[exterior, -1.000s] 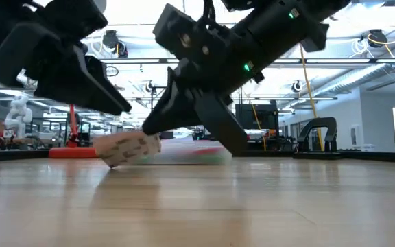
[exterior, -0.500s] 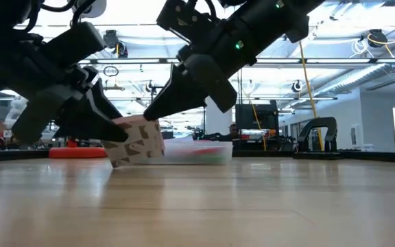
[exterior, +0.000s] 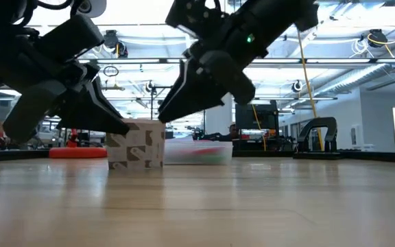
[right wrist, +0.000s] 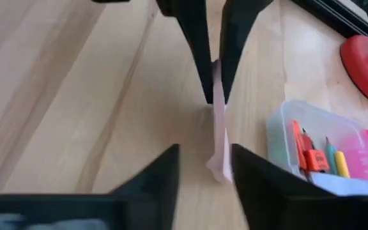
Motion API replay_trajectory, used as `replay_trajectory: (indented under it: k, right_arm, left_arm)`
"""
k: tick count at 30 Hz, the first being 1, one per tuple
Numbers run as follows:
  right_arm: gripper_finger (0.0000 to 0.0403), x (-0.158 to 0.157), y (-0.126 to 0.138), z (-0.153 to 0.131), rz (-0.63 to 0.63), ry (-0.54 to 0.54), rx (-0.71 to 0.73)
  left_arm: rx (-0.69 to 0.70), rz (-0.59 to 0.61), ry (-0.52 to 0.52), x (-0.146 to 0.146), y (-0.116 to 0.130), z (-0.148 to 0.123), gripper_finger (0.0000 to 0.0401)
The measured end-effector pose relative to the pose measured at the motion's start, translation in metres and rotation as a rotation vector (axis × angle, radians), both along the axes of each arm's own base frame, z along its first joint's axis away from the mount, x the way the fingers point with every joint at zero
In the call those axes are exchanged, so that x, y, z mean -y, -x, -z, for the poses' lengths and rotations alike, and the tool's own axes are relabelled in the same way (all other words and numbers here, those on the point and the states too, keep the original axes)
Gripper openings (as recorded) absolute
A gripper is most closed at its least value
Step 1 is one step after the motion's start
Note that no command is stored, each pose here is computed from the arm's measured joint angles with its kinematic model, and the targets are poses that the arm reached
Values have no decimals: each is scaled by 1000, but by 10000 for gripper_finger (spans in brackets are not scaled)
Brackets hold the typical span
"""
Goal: Pack school essentials
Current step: Put the light pink sticky note into the pink supply box
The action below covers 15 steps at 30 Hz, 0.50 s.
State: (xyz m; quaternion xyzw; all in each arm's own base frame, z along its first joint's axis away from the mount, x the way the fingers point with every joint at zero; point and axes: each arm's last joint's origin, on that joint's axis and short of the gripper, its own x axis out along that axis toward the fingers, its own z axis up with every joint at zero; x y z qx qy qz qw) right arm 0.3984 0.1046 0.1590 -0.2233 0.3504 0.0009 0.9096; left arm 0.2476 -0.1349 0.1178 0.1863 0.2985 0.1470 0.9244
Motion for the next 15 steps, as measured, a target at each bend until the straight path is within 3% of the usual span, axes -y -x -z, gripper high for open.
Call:
replay_trajectory:
  k: [4, 8, 11, 15]
  right_arm:
    - [209, 1, 5, -10, 37, -6, -4]
    - [260, 0, 7, -9, 68, -9, 8]
    - [269, 1, 10, -3, 61, -16, 28]
    - [247, 2, 14, 6, 34, 8, 51]
  left_arm:
    - [-1, -1, 24, -1, -1, 0, 14]
    - [7, 6, 39, 0, -2, 0, 13]
    - [24, 7, 50, 1, -3, -2, 20]
    - [33, 14, 65, 1, -3, -5, 13]
